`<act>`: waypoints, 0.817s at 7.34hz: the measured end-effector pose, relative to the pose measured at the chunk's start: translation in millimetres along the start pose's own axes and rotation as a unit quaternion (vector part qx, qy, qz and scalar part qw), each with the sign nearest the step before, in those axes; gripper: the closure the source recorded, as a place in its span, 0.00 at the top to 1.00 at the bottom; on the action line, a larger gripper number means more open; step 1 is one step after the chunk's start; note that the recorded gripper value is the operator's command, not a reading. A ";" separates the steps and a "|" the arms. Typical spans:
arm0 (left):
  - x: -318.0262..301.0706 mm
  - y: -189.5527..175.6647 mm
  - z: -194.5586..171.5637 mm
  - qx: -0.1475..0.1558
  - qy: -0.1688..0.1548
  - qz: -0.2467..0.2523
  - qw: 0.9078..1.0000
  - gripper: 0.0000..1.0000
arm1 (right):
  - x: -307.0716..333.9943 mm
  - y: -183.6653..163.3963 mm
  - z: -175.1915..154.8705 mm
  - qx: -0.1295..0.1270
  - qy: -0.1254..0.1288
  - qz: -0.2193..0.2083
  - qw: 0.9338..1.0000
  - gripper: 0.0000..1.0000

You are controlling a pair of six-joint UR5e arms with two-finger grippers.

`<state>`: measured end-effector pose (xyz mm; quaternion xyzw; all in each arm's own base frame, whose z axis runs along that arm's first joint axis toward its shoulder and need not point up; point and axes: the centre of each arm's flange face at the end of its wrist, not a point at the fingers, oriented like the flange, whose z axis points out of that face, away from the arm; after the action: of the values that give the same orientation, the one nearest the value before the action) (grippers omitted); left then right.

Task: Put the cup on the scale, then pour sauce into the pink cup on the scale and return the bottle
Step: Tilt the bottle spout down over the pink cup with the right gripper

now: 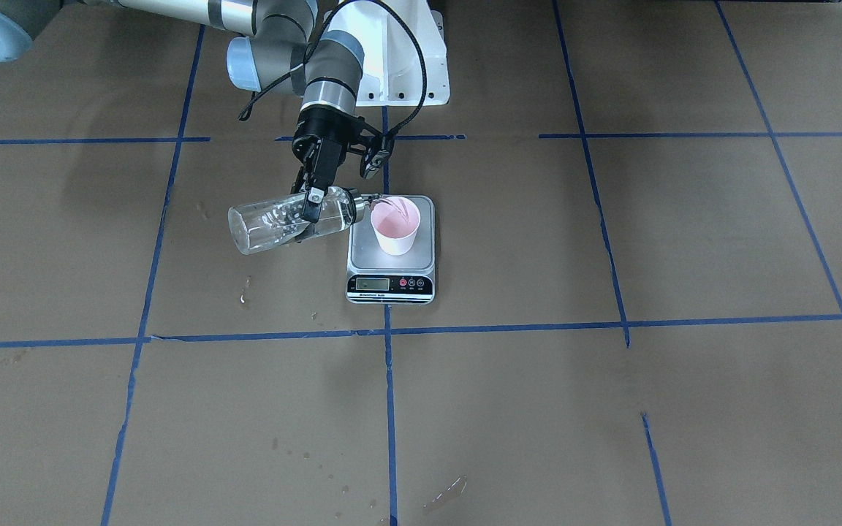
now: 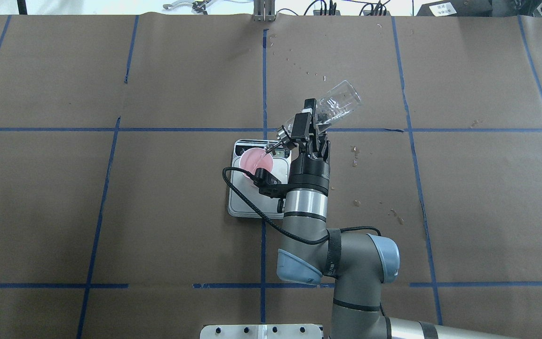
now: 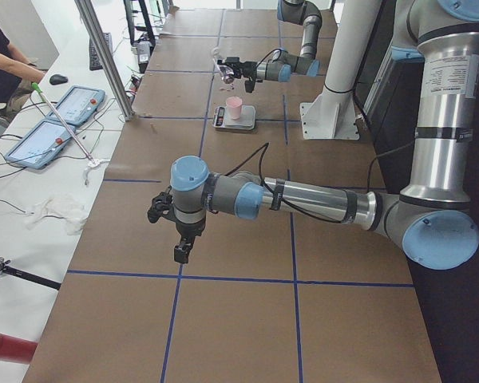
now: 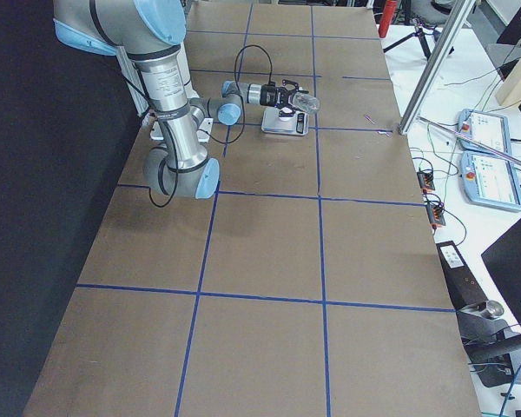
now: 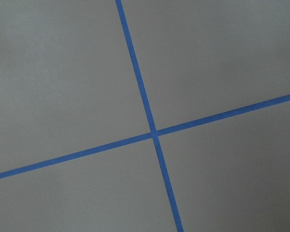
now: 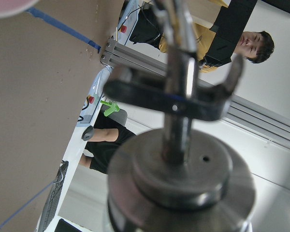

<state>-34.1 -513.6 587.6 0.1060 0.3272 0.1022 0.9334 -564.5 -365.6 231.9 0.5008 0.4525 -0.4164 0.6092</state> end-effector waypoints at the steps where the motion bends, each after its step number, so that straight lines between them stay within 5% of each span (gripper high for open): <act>1: -0.3 0.3 0.5 0.000 0.000 0.000 1.000 1.00 | 2.8 0.1 0.0 -0.005 0.008 -0.034 0.999 0.00; 4: -0.9 0.8 1.6 -0.001 0.001 0.001 1.000 1.00 | 6.1 1.4 0.3 -0.009 0.013 -0.063 0.998 0.00; 6: -0.8 0.4 1.4 -0.001 0.001 0.002 1.000 1.00 | 8.6 3.2 0.6 -0.002 0.008 -0.019 1.000 0.00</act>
<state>-33.9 -513.6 589.3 0.1057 0.3283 0.1040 0.9329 -559.2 -366.2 224.4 0.4940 0.4675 -0.4229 0.5988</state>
